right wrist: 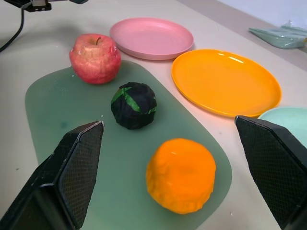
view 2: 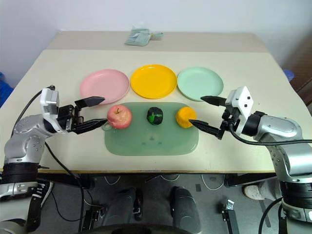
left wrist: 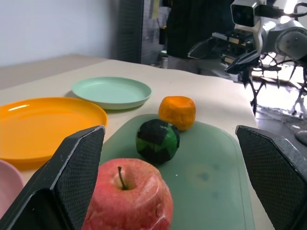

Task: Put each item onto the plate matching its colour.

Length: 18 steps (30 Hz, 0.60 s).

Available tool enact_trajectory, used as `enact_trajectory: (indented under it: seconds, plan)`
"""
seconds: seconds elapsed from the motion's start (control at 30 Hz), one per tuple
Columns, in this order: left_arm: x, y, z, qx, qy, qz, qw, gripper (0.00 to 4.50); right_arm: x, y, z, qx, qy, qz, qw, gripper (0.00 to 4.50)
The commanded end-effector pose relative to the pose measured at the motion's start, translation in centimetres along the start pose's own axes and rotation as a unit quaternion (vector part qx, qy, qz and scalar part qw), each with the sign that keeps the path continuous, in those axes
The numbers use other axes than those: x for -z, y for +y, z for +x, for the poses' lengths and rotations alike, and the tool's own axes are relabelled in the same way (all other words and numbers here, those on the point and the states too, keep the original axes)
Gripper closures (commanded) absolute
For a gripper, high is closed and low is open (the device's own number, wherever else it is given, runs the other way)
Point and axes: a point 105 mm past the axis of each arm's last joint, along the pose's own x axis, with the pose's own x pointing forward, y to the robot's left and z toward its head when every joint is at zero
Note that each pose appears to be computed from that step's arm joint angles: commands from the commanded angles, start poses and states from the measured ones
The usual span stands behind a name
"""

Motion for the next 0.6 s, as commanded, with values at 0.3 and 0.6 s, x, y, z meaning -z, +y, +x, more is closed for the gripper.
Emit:
enact_trajectory:
  seconds: [0.3, 0.6]
  plan:
    - [-1.9, 1.2, -0.2, 0.014, 0.002, 0.030, 0.999, 0.00, -1.0, 0.7, 0.5, 0.022, -0.025, -0.025, 0.999, 0.03]
    - [-4.1, 2.4, -2.0, -0.016, -0.030, 0.013, 0.999, 0.00, -1.8, 1.9, 2.0, -0.014, -0.039, 0.008, 0.999, 0.03]
